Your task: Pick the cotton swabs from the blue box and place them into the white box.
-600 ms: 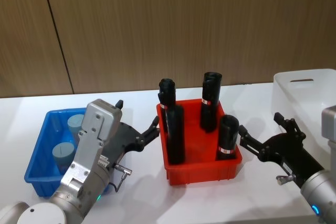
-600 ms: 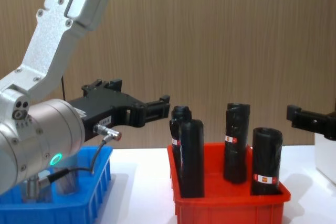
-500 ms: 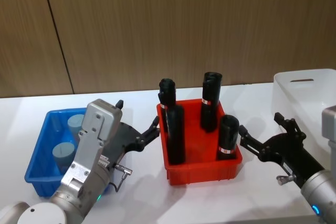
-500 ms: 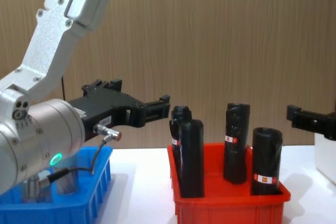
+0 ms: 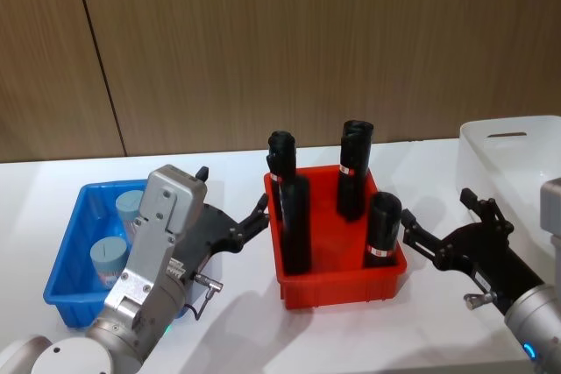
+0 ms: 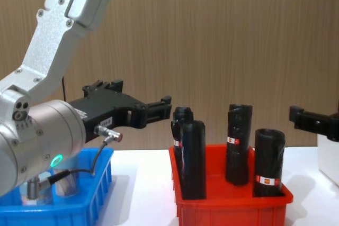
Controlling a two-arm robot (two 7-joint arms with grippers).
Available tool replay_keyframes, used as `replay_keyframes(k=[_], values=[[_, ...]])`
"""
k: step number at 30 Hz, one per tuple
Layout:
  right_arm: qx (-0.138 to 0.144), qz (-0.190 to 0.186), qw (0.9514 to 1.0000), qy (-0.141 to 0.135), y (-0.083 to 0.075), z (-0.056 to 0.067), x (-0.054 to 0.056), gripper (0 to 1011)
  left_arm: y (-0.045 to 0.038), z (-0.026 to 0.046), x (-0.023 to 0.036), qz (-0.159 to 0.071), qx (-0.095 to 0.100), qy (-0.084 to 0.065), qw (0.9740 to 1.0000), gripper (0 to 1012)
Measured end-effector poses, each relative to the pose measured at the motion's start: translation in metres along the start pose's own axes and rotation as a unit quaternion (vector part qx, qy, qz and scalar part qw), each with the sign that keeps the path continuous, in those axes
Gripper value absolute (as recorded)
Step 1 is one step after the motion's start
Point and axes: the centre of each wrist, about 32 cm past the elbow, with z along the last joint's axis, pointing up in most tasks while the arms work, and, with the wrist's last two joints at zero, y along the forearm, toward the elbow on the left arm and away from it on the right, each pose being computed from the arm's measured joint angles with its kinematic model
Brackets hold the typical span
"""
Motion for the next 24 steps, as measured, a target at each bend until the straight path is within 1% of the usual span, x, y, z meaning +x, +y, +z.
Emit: replay_keyframes(k=[13, 18, 20, 21, 22, 23, 24], values=[[0.0, 0.0, 1.0, 0.0, 0.0, 0.0, 0.0, 1002, 0.0002, -0.0004, 0.0006, 0.0, 0.001, 0.0, 1.0, 1000], [0.0, 0.0, 1.0, 0.0, 0.0, 0.0, 0.0, 1002, 0.0019, -0.0019, 0.0057, 0.002, 0.006, 0.003, 1.0, 1000], [0.0, 0.0, 1.0, 0.0, 0.0, 0.0, 0.0, 1002, 0.0027, -0.003, 0.0086, 0.005, 0.009, 0.006, 0.9999, 1000], [0.0, 0.0, 1.0, 0.0, 0.0, 0.0, 0.0, 1002, 0.0028, -0.0032, 0.0092, 0.005, 0.009, 0.008, 0.9999, 1000], [0.0, 0.0, 1.0, 0.0, 0.0, 0.0, 0.0, 1002, 0.0034, -0.0039, 0.0113, 0.008, 0.011, 0.011, 0.9998, 1000], [0.0, 0.0, 1.0, 0.0, 0.0, 0.0, 0.0, 1002, 0.0034, -0.0039, 0.0113, 0.008, 0.011, 0.011, 0.9998, 1000], [0.0, 0.0, 1.0, 0.0, 0.0, 0.0, 0.0, 1002, 0.004, -0.0047, 0.0131, 0.01, 0.014, 0.015, 0.9997, 1000]])
